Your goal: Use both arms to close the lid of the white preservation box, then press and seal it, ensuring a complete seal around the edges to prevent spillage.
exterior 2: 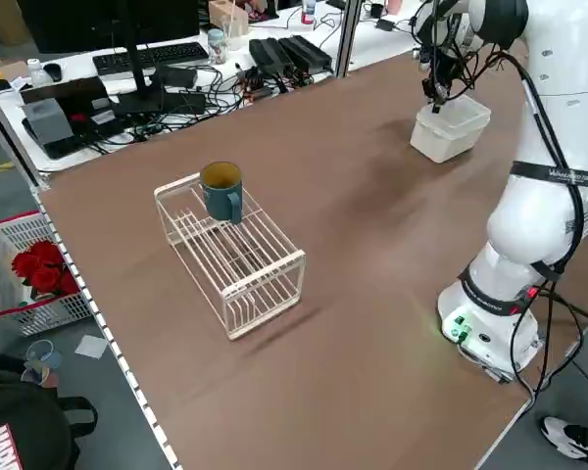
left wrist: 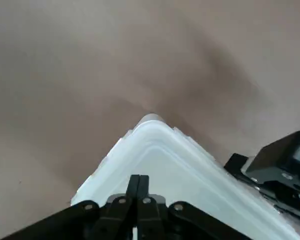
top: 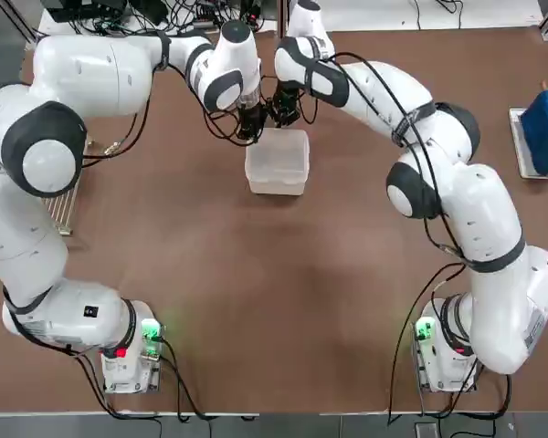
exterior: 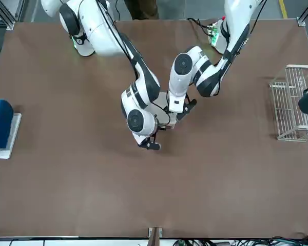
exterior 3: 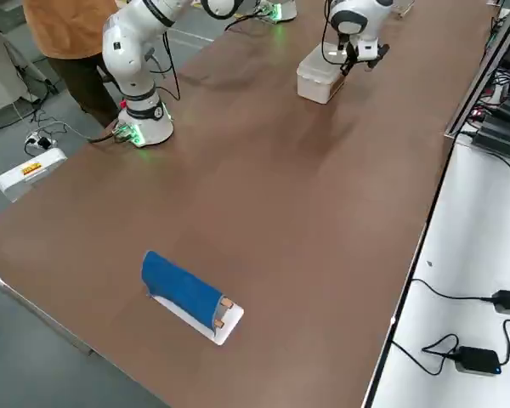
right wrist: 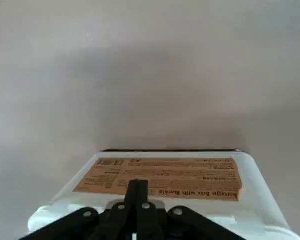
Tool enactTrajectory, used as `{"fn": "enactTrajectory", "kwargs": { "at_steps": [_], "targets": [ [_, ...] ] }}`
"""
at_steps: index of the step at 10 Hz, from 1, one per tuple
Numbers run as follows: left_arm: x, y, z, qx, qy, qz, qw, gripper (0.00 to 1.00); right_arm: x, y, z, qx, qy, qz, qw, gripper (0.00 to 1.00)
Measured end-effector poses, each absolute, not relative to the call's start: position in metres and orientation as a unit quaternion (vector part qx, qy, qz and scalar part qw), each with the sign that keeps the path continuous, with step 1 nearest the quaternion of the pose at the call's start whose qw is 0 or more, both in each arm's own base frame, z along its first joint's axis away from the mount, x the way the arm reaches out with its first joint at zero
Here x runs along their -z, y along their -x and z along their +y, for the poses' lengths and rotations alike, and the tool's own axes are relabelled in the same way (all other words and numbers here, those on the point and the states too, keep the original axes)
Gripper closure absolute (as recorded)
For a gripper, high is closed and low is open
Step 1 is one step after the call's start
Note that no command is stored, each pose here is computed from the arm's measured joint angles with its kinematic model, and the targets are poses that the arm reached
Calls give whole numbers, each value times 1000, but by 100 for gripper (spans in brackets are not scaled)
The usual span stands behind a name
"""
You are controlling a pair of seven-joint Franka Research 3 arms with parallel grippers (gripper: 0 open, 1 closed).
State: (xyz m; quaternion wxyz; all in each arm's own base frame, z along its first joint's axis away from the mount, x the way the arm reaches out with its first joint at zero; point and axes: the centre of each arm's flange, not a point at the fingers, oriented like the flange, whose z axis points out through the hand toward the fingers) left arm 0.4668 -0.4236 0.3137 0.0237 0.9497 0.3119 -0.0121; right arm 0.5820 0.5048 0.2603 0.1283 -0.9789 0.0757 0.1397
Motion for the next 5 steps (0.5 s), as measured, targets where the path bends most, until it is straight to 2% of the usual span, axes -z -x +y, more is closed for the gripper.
{"fn": "enactTrajectory", "kwargs": {
  "at_steps": [5],
  "targets": [
    [-314,-468,-422,14,-948,316,25,99,-259,-582,505,-138,979,78,128,99]
  ]
}}
